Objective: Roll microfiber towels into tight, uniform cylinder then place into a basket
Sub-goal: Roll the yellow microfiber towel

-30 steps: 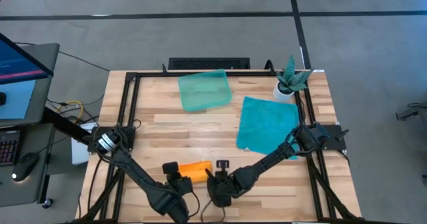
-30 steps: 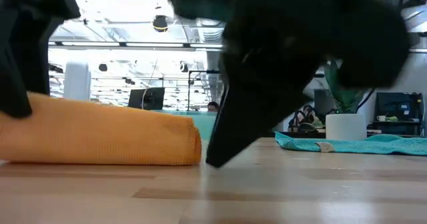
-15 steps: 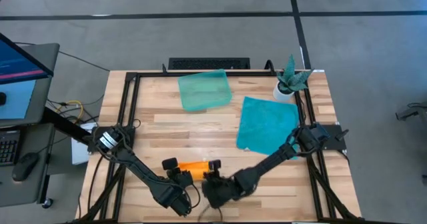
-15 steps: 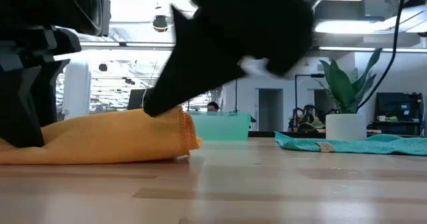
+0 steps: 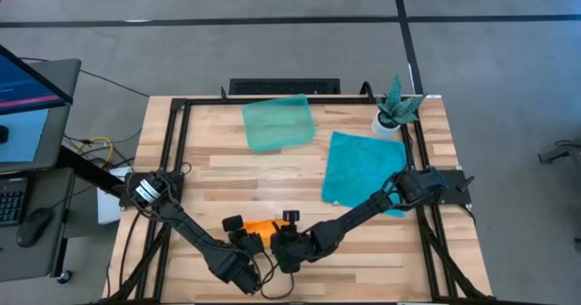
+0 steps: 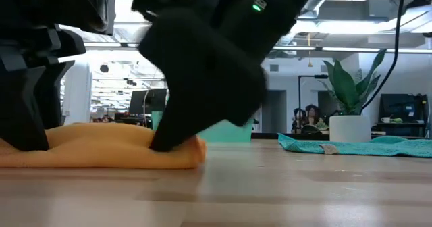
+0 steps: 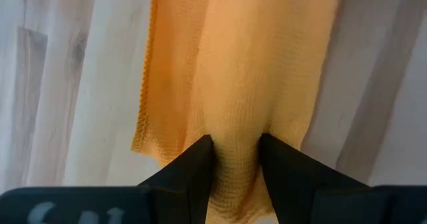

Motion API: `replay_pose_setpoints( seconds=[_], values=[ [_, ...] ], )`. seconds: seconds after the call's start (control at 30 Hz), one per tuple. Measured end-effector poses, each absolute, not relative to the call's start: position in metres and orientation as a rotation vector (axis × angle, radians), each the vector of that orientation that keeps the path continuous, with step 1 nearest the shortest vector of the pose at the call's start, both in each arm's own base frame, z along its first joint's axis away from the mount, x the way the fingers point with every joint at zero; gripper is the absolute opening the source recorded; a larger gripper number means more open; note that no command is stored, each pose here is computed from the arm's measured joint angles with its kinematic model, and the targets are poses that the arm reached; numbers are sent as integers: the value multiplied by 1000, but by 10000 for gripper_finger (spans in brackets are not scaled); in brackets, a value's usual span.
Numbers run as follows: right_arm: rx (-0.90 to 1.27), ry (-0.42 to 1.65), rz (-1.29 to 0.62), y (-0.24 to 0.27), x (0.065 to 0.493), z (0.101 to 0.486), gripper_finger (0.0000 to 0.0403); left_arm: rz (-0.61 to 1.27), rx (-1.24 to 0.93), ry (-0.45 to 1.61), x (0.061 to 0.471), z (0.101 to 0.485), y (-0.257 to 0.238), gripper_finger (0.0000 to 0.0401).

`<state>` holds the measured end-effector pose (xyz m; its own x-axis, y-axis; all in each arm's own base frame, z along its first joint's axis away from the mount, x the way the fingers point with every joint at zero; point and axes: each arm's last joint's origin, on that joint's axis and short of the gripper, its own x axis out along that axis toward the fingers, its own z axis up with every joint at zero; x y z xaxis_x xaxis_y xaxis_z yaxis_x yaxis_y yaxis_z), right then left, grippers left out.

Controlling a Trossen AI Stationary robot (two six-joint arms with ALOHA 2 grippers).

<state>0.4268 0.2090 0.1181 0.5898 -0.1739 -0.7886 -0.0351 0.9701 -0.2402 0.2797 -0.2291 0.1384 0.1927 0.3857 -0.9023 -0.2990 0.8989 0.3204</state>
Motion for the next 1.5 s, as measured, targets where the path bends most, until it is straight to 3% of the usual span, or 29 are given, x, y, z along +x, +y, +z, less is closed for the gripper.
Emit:
replay_pose_setpoints(
  seconds=[0.4, 0.73, 1.03, 1.3, 1.5],
  values=[
    [-216, 984, -74, 204, 432, 104, 77, 480, 76, 1304, 279, 138, -229, 120],
    [-215, 990, -68, 204, 432, 104, 77, 479, 100, 1317, 278, 139, -228, 167],
    [-216, 990, -64, 206, 430, 103, 77, 506, 211, 1330, 271, 164, -239, 171],
    [-204, 992, -71, 206, 430, 103, 77, 515, 287, 1198, 258, 189, -261, 171],
    [-204, 992, -71, 206, 430, 103, 77, 420, 353, 1009, 257, 186, -279, 166]
  ],
)
